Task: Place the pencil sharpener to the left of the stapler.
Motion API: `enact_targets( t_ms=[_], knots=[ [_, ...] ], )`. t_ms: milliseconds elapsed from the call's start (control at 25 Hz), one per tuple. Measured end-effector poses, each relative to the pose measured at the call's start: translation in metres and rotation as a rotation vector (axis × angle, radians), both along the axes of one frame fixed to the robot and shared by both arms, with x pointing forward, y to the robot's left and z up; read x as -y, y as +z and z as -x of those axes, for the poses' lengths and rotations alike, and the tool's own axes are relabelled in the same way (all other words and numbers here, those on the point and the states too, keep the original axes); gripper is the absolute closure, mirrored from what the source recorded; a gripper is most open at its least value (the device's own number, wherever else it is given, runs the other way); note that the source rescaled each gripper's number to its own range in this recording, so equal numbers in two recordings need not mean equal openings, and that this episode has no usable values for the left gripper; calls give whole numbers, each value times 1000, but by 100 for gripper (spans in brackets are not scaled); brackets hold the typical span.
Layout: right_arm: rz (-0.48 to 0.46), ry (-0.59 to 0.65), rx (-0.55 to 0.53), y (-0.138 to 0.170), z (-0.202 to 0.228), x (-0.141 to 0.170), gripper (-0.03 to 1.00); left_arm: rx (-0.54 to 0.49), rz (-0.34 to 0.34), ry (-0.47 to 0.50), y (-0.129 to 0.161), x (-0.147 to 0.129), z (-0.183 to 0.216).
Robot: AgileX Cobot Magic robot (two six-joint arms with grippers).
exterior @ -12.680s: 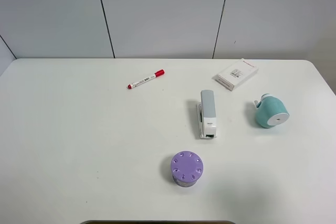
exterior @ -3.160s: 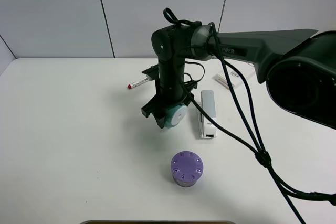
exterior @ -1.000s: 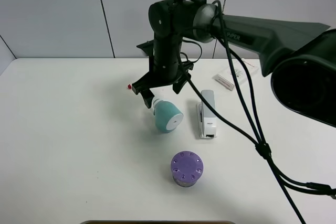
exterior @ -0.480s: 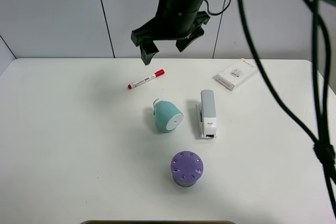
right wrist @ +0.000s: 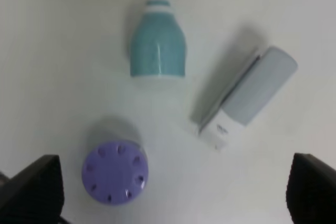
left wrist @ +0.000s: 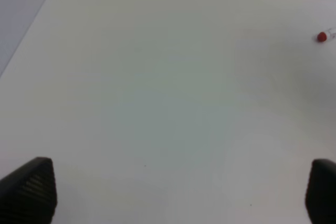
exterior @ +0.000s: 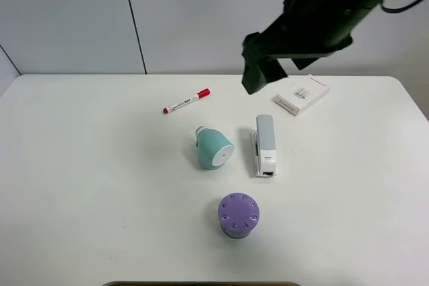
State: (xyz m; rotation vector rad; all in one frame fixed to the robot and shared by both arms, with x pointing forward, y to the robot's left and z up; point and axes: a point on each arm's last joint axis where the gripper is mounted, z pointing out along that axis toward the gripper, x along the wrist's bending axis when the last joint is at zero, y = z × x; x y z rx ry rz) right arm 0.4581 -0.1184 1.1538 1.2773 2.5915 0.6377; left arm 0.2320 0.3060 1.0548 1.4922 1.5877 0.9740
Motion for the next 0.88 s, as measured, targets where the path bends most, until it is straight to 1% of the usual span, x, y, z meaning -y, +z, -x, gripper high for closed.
enact_targets(
  t_ms=[240, 400, 520, 600, 720, 800, 880],
  knots=[
    [-54, -48, 46, 12, 50, 42, 8, 0, 0, 0, 0, 0, 0],
    [-65, -76, 89, 11, 78, 69, 8, 0, 0, 0, 0, 0, 0],
    [-64, -112, 148, 7, 101, 96, 8, 0, 0, 0, 0, 0, 0],
    [-61, -167, 171, -1, 113, 115, 8, 0, 0, 0, 0, 0, 0],
    [-70, -293, 214, -13, 134, 144, 8, 0, 0, 0, 0, 0, 0],
    [-80, -389, 268, -20, 152, 162, 8, 0, 0, 0, 0, 0, 0],
    [-87, -463, 314, -31, 170, 174, 8, 0, 0, 0, 0, 0, 0]
  ],
)
